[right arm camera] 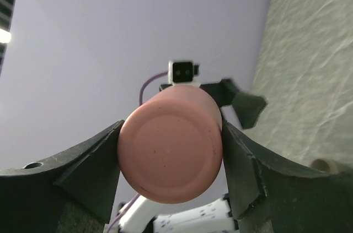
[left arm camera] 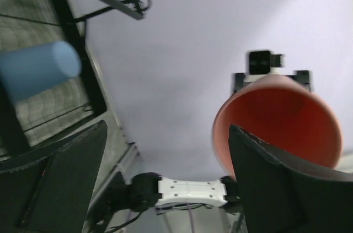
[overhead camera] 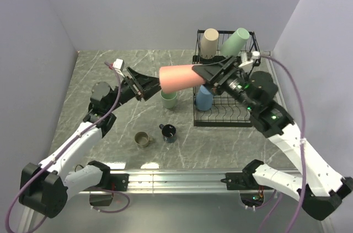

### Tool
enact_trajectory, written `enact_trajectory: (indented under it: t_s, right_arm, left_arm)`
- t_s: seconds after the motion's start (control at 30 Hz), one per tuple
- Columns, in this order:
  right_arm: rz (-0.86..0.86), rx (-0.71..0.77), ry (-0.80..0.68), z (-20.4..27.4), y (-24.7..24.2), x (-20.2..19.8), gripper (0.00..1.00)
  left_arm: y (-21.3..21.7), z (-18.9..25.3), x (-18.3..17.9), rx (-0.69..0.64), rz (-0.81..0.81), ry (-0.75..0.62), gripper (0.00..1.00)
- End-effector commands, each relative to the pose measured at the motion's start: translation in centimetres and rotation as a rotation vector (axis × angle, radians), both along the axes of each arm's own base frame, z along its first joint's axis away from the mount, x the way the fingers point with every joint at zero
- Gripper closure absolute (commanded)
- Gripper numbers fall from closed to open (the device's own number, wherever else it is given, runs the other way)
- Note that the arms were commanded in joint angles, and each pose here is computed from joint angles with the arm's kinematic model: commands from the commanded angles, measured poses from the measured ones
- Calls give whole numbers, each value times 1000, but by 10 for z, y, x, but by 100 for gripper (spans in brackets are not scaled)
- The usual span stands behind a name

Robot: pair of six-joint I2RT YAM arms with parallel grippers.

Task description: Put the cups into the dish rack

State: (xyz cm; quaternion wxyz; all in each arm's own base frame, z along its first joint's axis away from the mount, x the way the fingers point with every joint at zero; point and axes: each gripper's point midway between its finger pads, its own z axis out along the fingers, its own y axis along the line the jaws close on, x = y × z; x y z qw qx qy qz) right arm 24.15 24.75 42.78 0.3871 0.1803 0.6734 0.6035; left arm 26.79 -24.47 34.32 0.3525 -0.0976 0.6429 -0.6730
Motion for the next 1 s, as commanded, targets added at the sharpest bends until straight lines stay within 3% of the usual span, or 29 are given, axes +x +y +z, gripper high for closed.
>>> enact_trajectory:
  t_s: [0.0,0.2,0.37,0.63,0.97]
  right_arm:
    - [-131,-124,-111,29,-49,-12,77]
    - [-395,-496,-82,7,-124,2,79]
    - [-542,-764,64,-37,-167,21,82]
    - [-700,-876,191,-83,-214,69,92]
    - [-776,-920,266,-130,-220,129,100]
  left_arm:
    - [24,-21,-2,157,64,16,2]
    - [51,-53,-18,260,106,46,4]
    - [60,-73,-36,338,110,84,6]
    - [69,-71,-57,381,128,82,7]
    - [93,-67,-91,442,219,118,8]
